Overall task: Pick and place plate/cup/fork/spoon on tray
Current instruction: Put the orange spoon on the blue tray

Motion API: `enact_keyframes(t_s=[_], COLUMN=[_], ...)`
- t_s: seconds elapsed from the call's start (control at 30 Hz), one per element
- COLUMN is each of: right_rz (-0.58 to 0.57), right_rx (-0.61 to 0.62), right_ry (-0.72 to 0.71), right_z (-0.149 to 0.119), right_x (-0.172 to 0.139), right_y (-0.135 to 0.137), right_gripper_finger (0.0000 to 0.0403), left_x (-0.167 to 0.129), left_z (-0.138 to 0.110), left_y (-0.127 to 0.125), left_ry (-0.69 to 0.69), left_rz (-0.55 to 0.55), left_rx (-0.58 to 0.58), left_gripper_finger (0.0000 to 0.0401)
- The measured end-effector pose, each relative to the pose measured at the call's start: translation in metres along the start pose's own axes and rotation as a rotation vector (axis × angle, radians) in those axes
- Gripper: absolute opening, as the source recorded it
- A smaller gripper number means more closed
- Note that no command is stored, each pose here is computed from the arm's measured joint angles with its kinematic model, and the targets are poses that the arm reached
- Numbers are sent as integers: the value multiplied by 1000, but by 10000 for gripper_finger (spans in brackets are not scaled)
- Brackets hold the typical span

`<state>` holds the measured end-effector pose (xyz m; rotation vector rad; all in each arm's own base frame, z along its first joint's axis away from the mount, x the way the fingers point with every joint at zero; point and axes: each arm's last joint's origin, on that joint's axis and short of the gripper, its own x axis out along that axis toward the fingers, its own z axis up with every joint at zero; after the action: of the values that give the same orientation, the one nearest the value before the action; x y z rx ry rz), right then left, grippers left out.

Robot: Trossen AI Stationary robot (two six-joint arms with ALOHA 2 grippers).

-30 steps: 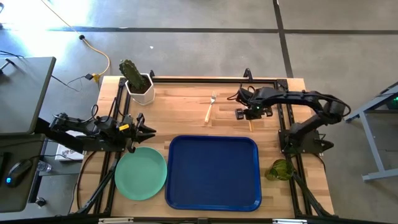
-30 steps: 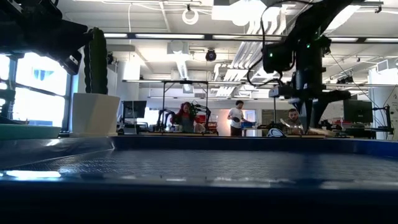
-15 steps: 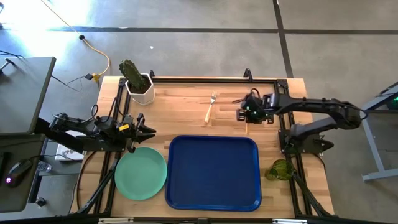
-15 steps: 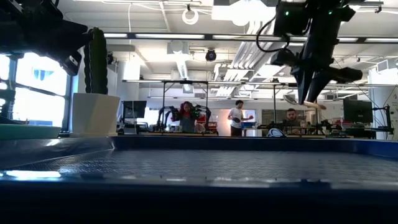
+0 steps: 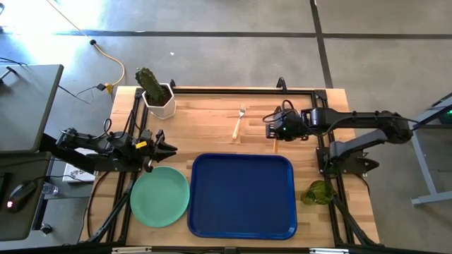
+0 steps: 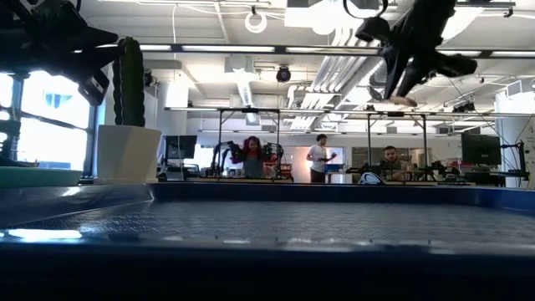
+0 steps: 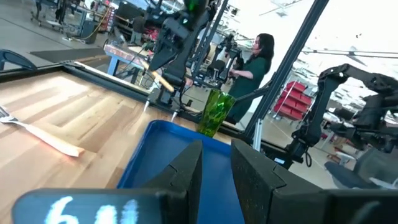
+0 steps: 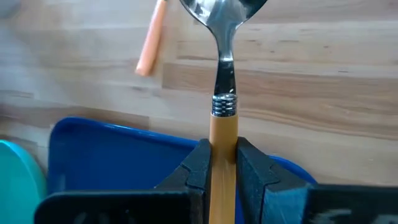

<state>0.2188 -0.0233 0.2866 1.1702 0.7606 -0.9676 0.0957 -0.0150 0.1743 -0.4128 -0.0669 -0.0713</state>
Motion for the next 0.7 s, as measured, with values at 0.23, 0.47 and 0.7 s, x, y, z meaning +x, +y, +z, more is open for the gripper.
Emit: enact_keyframes(t_s=[0.23,0.47,0.7], right_rz=[47,41,-43], right_rx=[-8,54,114], right_ry=[14,67,159], right_z=[-12,-35,-65], right_x=[-13,-13,6], right_y=[9,12,20], right_gripper_finger=[32,32,32], left_x=[0,0,0], left_z=[0,0,0], left_y=[0,0,0], left_ry=[-1,-1,0], left_rz=[0,0,0], left_rx=[-18,-18,-17], left_gripper_finger=[74,74,74])
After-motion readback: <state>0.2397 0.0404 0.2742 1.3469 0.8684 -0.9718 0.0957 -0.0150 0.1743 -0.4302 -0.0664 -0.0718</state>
